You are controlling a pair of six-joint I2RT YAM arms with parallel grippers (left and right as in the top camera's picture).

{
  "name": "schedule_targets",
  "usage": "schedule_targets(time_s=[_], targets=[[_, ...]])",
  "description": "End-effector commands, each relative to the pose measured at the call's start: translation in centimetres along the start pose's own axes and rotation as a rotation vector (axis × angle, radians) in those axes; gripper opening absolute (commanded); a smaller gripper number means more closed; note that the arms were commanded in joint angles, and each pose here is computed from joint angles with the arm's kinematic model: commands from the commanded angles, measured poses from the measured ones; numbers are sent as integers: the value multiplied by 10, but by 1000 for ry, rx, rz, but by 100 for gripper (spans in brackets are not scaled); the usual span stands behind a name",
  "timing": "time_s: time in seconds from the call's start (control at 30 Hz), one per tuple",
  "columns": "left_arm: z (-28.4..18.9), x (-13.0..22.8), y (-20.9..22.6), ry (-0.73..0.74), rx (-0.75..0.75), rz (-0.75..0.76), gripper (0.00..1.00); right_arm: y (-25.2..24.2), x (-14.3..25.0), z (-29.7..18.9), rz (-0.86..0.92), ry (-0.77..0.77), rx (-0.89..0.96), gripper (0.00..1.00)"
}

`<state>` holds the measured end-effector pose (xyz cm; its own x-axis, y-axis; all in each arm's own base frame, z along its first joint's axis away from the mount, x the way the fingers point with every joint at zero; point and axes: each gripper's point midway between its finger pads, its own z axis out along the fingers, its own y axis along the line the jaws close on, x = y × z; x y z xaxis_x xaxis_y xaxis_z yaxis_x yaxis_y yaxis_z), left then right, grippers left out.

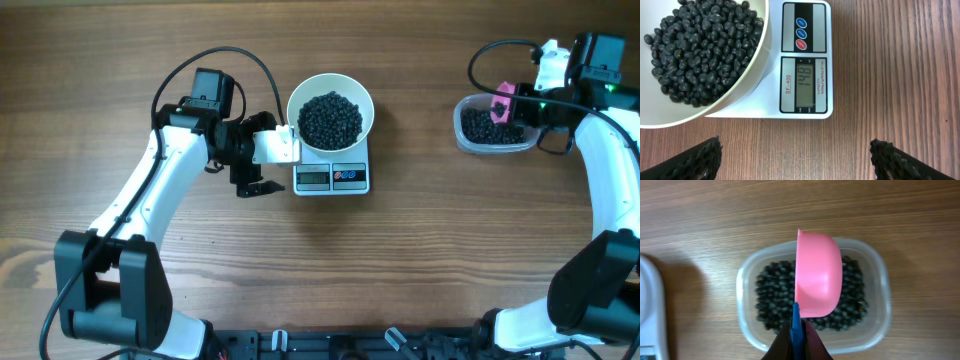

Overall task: Scoop item into bowl and weigh 150g on scale
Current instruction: 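Lift a small scoop of beans and carry it over the bowl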

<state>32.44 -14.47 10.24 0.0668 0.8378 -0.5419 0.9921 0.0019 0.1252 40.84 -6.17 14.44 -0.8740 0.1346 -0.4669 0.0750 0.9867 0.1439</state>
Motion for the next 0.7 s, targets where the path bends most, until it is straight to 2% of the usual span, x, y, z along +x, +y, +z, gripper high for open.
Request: schedule_targets(time_s=[0.0, 0.13, 0.47, 0.67], targets=[[5, -1, -4, -19, 21, -18, 100, 23, -13, -15, -13, -53, -126, 4], [5, -1, -4, -19, 21, -18, 100, 38, -14, -18, -15, -57, -217, 4], [4, -1, -4, -19, 21, -18, 100, 98, -23, -45, -40, -111, -595, 4], [5, -1, -4, -19, 21, -18, 100, 114, -46, -66, -104, -184, -634, 4]])
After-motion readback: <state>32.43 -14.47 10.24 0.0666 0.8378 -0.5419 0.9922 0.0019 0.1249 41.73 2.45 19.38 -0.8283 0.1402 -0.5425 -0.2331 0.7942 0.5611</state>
